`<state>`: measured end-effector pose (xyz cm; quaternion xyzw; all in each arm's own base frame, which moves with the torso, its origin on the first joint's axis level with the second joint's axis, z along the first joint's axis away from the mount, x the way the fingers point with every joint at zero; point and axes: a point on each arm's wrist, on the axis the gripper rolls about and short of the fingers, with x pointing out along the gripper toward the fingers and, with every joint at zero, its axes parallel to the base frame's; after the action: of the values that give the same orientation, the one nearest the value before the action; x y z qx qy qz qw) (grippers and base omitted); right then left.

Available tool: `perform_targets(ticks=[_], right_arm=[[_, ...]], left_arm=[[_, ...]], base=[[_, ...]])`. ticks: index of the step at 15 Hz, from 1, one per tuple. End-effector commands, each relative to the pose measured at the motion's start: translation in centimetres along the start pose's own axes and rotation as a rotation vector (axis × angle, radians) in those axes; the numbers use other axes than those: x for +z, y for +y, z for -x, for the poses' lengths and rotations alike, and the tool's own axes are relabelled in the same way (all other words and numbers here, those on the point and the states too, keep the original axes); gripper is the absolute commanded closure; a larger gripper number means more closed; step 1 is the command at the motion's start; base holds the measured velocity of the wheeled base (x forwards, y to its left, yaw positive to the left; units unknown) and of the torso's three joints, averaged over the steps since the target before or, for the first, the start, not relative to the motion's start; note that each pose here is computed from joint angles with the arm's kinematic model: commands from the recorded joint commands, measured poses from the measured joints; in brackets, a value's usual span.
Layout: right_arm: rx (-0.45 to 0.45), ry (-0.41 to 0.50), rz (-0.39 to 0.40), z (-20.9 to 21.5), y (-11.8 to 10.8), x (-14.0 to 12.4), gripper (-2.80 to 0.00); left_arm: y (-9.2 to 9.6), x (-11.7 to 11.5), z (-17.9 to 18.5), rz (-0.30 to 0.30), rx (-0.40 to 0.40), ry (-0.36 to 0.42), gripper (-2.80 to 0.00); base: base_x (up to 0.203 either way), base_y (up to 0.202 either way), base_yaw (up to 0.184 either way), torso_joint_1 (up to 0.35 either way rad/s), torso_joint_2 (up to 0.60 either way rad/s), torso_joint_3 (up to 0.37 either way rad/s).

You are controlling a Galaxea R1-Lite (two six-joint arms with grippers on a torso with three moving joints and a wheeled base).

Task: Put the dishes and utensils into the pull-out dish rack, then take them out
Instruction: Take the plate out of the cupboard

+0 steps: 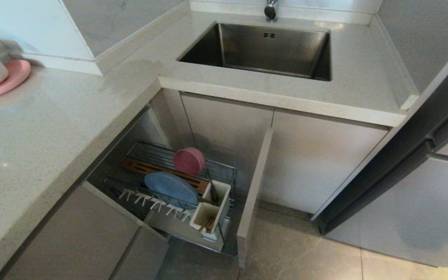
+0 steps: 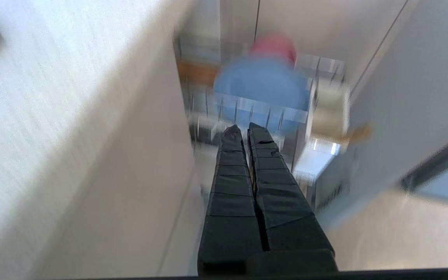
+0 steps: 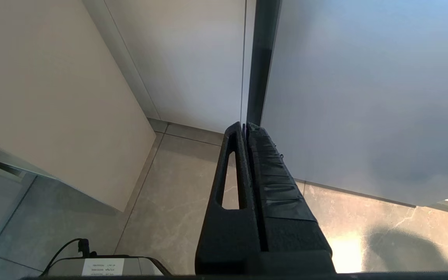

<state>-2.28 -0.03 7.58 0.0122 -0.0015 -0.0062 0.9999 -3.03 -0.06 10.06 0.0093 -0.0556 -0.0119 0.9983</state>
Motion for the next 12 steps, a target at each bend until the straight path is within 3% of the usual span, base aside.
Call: perform_targets(ticks=[1,6,12], right_arm=[[0.000,0.001,0.000,0.0,0.0,0.0,0.00],[0.000,0.001,0.000,0.0,0.0,0.0,0.00],[0.000,0.000,0.000,0.0,0.0,0.0,0.00]], left_arm=[[0.0,1.6,0.5,-0.001,-0.002,-0.055,0.00],[0.0,7.1,2.2,-0.009,-0.035,-0.119,0.00],[0.2,16.3,-0.3,-0.001,-0.047,-0.135,0.00]], base=[[0.000,0.000,0.000,0.000,0.00,0.000],[0.000,0.000,0.000,0.000,0.00,0.000],[0.000,0.000,0.000,0.000,0.00,0.000]])
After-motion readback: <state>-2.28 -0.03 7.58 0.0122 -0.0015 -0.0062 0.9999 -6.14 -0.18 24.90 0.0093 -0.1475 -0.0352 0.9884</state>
